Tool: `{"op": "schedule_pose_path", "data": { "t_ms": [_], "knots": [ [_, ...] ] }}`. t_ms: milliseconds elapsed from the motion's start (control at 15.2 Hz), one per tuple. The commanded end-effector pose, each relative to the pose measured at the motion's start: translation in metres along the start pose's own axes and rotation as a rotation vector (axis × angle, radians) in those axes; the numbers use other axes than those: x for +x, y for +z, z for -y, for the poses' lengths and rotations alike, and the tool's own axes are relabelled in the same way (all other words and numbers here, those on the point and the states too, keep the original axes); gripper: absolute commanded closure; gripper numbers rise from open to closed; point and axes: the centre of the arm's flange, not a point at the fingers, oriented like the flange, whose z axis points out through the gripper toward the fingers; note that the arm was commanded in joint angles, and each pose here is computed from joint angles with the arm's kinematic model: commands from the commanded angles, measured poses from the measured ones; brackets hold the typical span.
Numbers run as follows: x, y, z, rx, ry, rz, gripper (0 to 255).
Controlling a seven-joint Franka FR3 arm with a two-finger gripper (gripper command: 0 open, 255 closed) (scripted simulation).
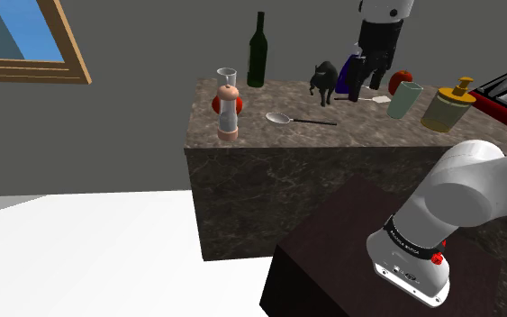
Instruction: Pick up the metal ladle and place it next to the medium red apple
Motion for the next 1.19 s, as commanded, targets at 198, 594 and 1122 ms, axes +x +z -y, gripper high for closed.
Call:
{"op": "schedule_pose_path", "data": {
  "t_ms": [198,594,1122],
  "knots": [
    [0.021,0.024,-0.02,-0.01,-0.119,-0.012,0],
    [0.071,0.071,-0.052,-0.031,-0.358,-0.035,0],
    [0.147,0.131,-0.077,-0.059,-0.677,-0.066,0]
  ]
}}
